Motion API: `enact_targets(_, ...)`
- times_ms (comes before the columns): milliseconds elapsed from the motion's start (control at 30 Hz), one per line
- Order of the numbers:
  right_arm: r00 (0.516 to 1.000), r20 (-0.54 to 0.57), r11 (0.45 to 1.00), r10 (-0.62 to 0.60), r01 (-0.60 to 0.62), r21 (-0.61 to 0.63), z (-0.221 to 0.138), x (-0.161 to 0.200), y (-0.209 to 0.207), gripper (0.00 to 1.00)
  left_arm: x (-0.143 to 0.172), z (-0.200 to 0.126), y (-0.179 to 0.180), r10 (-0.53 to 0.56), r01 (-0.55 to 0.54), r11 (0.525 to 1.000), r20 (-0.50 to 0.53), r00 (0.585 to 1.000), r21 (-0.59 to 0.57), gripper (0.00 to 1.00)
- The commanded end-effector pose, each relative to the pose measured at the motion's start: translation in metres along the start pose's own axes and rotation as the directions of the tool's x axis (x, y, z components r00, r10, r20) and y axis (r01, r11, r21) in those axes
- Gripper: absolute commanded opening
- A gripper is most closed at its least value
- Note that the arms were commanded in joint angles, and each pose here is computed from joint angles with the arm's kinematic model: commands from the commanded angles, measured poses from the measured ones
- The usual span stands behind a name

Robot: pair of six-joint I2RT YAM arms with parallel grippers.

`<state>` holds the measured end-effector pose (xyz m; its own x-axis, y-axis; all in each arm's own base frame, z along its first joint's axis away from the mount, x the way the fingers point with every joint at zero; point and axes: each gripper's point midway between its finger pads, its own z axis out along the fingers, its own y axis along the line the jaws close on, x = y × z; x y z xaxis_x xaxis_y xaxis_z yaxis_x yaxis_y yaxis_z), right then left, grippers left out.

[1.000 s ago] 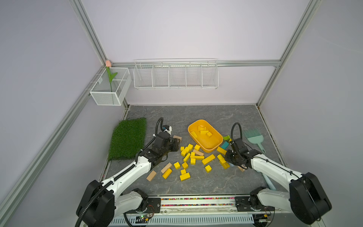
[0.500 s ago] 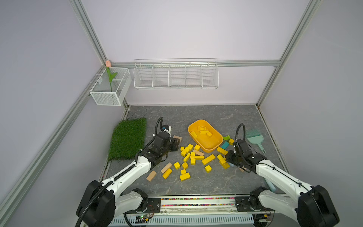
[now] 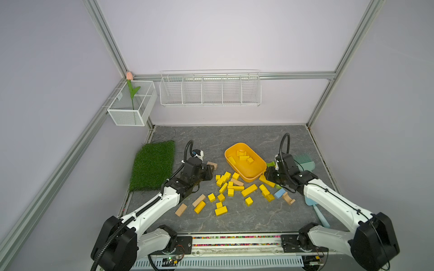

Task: Pick out the yellow building blocks
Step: Pick up the building block from the center of the board.

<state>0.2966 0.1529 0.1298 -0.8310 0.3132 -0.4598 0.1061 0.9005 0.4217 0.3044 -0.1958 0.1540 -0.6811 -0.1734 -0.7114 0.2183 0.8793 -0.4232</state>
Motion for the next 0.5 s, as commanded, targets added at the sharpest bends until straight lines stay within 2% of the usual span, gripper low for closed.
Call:
enact_targets(0, 0.998, -0.022, 0.998, -0.057, 0.057, -0.009, 0.004, -0.011, 0.018, 0.22, -0.004, -0.004, 0.0, -0.019, 0.018, 1.0, 0.026, 0.999, 0.015, 0.46)
enact_targets(467, 0.987, -0.134, 0.992, -0.087, 0.098, 0.076, 0.07, -0.039, 0.04, 0.23, -0.004, -0.006, 0.002, -0.027, 0.026, 0.999, 0.03, 0.999, 0.027, 0.47)
